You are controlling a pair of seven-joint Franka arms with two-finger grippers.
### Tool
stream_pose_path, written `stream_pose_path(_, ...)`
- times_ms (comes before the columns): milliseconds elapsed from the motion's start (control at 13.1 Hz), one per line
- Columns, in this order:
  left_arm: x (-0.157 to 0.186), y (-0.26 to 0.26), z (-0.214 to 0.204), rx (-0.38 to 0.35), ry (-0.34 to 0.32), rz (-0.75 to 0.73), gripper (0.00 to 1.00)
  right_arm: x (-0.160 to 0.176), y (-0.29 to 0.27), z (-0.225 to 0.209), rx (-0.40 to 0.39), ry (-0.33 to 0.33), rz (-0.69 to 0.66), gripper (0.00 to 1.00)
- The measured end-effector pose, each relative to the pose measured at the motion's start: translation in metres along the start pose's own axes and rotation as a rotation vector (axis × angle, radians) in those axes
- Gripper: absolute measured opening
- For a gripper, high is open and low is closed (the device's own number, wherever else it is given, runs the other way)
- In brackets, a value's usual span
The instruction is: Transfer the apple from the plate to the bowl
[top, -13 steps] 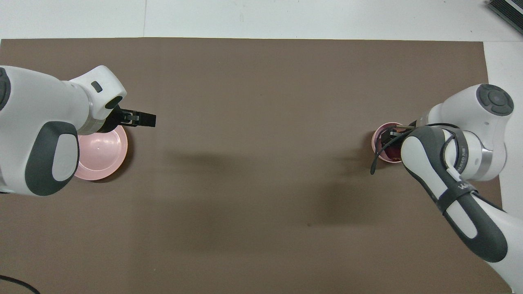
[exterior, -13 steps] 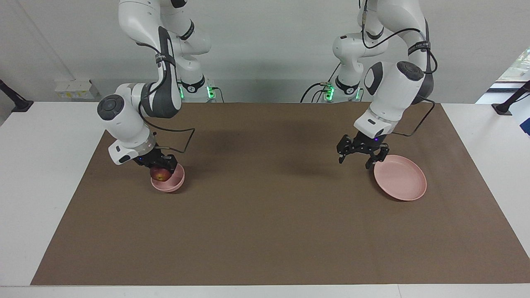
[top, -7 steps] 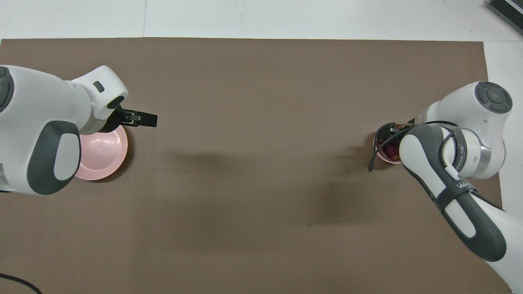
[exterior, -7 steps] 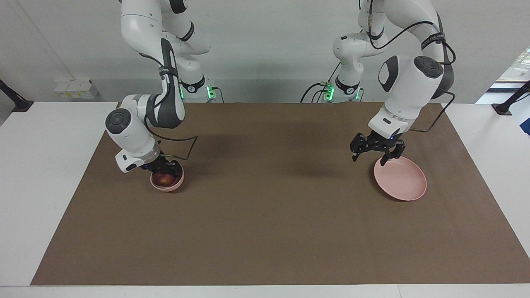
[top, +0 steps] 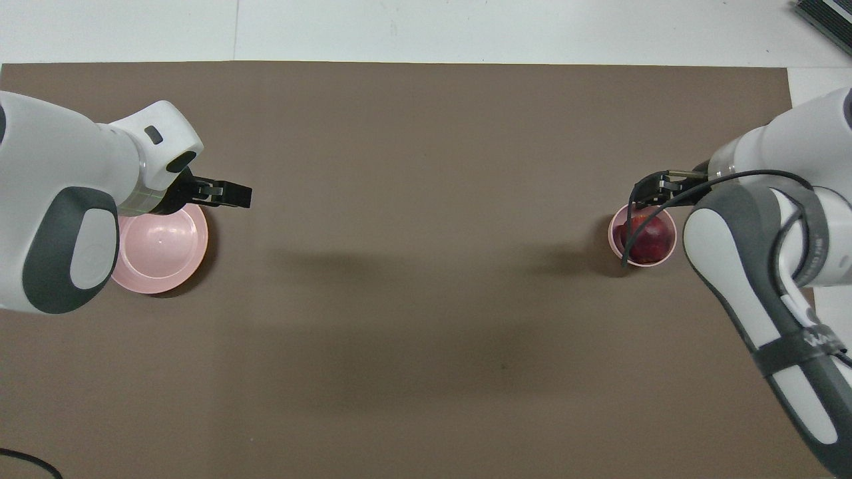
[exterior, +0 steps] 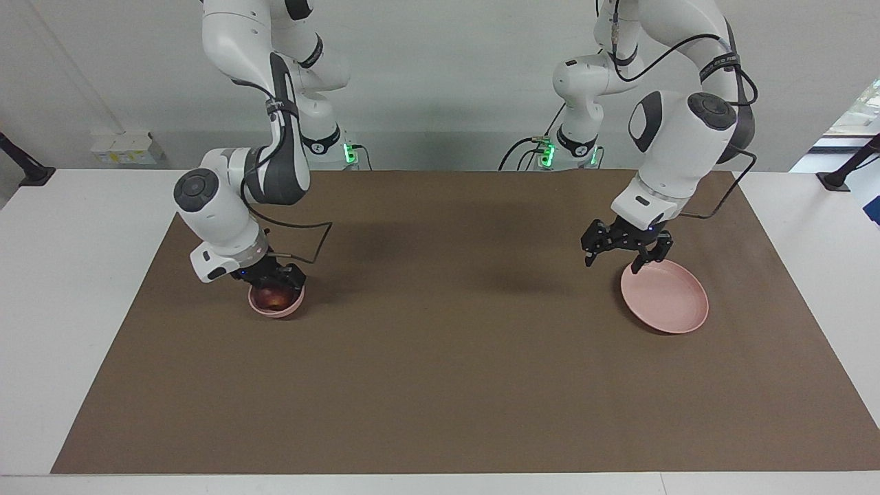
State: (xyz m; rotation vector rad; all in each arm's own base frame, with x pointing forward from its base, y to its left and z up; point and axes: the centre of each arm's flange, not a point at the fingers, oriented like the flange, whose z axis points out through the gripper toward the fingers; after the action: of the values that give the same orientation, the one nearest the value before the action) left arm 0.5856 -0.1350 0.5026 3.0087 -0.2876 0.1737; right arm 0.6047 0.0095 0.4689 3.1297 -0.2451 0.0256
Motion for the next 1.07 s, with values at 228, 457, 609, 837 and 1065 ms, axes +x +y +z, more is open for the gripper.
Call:
stream_pose_path(228,0.004,-0.001,-0.027,0.025,-0.012,0.011,1.0,-0.022,0.006,-0.055,0.002,0.004,-0.034,1.0)
stream_pose_path(457,0.006,-0.021,-0.081,0.071,-0.019,-0.018,1.0,-0.052,0.022,-0.123,0.005,-0.014,-0.1,1.0)
stream_pose_path(609,0.002,-0.026,-0.119,0.082,-0.024,-0.03,1.0,-0.065,0.03,-0.169,0.006,-0.018,-0.124,1.0)
stream_pose_path(837,-0.013,-0.026,-0.15,0.089,-0.064,-0.041,1.0,-0.074,0.035,-0.2,0.008,-0.008,-0.123,1.0)
stream_pose_path(1065,-0.028,-0.034,-0.176,0.089,-0.107,-0.061,1.0,-0.073,0.038,-0.198,0.007,-0.013,-0.118,1.0)
